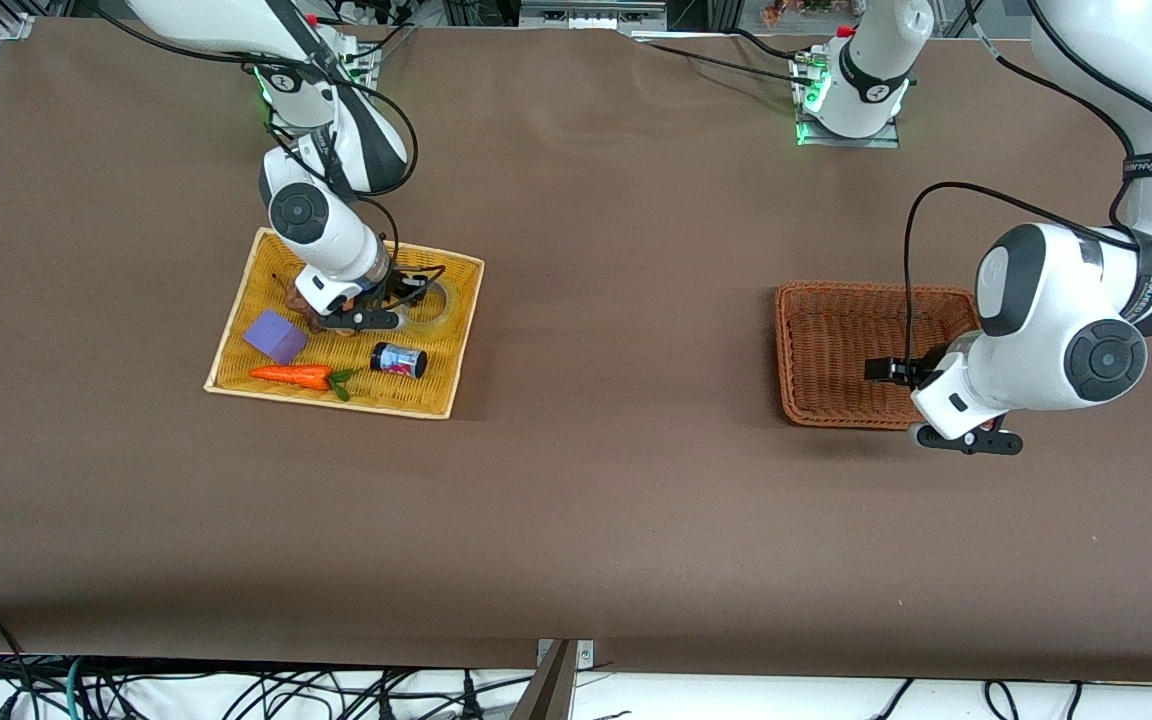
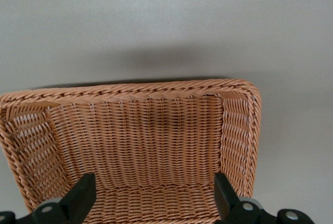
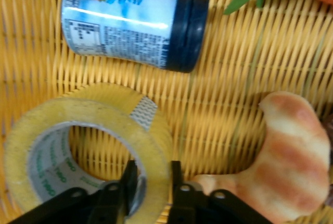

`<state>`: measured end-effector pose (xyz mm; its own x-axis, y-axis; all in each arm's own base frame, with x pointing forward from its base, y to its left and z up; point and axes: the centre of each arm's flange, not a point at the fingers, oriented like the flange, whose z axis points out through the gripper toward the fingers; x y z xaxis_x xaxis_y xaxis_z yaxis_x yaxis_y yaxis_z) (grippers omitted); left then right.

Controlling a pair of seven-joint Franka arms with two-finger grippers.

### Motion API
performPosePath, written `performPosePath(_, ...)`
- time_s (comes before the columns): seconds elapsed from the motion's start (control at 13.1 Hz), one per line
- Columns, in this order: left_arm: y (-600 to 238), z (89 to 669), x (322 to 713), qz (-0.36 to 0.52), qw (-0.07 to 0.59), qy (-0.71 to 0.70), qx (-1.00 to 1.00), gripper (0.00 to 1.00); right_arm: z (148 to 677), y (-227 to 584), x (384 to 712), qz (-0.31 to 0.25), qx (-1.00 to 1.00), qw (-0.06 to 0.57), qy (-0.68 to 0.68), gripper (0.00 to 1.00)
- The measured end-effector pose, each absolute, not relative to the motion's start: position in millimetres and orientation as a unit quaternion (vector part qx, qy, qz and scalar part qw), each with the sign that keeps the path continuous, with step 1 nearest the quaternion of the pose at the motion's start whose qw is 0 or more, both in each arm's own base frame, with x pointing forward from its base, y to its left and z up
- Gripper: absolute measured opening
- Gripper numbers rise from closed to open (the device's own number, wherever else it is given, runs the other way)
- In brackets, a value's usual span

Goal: Transfer tape with both arms

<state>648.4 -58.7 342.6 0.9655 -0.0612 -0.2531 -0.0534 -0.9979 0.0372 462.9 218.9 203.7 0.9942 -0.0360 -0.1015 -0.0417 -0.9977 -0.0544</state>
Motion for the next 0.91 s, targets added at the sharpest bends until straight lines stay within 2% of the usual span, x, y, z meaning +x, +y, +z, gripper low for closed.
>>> performPosePath(0.08, -59, 342, 648, -0.128, 0.014, -0.022, 0.991, 1.00, 204, 219, 463, 0.050, -0.998, 0.029, 0.019, 0.22)
performPosePath(0.38, -75, 340, 649, -0.123, 0.011, -0.017, 0.992, 1.00, 216, 222, 472, 0.043, -0.998, 0.030, 0.019, 0.22)
performPosePath(0.91, -74, 334, 650, -0.124, 0.011, -0.016, 0.992, 1.00, 303, 246, 514, 0.065, -0.998, 0.017, 0.006, 0.22)
